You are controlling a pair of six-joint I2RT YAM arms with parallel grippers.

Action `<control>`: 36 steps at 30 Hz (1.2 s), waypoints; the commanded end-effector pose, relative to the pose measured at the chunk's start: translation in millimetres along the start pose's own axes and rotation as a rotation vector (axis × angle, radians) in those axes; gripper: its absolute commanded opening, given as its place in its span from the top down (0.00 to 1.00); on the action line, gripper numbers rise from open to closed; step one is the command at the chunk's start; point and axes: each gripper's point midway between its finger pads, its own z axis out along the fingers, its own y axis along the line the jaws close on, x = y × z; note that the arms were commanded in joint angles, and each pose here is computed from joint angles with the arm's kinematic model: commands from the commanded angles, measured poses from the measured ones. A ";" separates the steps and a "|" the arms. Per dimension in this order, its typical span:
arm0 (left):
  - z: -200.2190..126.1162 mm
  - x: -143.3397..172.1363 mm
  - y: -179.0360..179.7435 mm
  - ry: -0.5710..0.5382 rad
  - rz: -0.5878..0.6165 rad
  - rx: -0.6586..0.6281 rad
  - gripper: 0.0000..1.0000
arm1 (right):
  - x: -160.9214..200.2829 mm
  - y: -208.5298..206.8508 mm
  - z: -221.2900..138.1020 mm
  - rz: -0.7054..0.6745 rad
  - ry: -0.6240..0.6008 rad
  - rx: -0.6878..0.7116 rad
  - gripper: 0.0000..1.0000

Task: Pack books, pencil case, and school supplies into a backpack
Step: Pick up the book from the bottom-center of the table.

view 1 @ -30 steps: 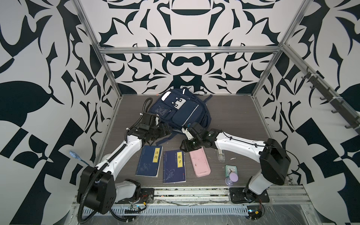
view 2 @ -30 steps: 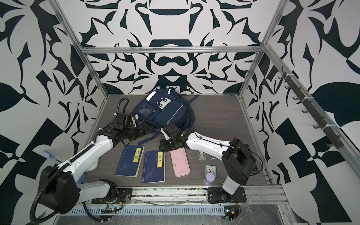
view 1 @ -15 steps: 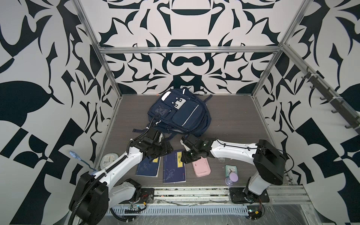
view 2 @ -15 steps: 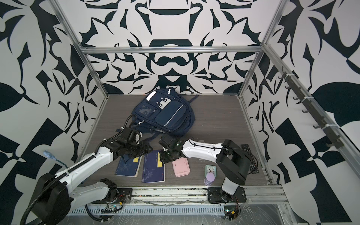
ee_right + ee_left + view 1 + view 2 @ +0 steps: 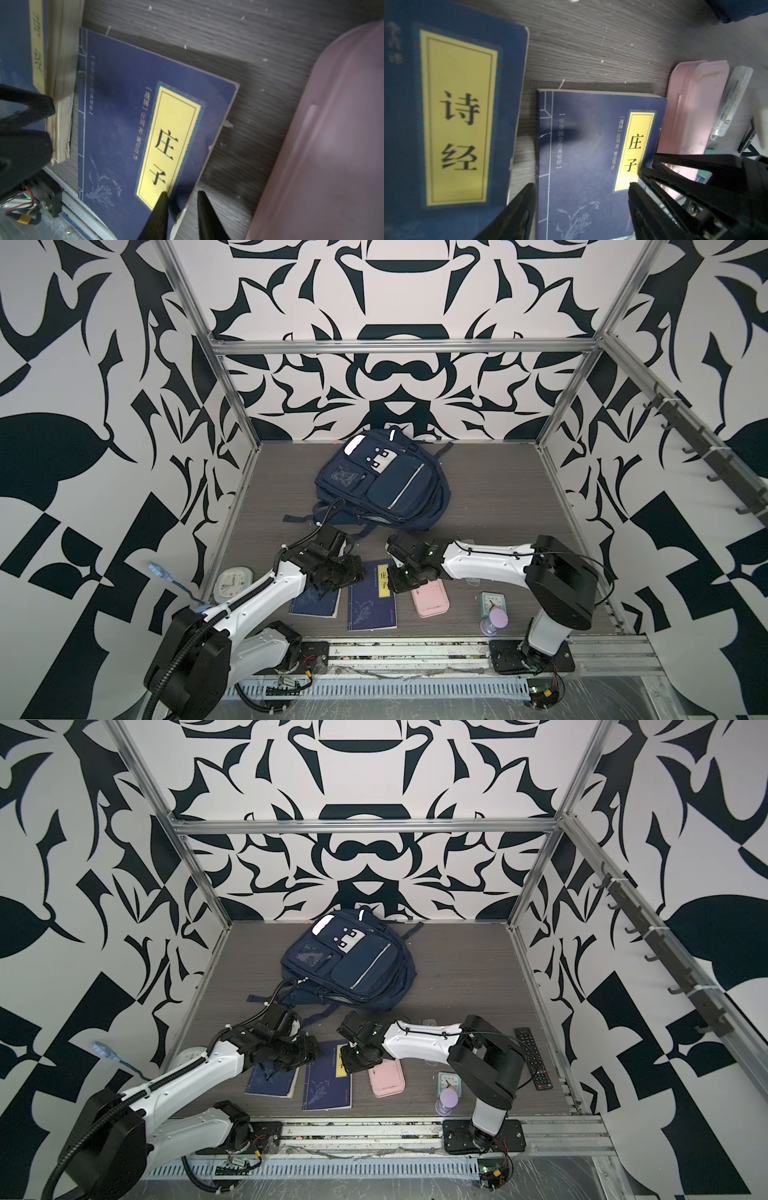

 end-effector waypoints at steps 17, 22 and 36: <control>17.9 21.2 17.1 0.103 -0.030 -0.042 0.28 | 1.8 -19.3 14.4 -0.002 0.034 0.131 0.79; 26.7 25.9 18.2 0.141 -0.030 -0.037 0.30 | -1.4 -25.3 14.4 -0.018 0.024 0.166 0.81; 39.0 21.2 -33.0 0.159 0.032 0.262 0.49 | -27.2 -40.6 24.1 0.024 -0.015 0.181 0.85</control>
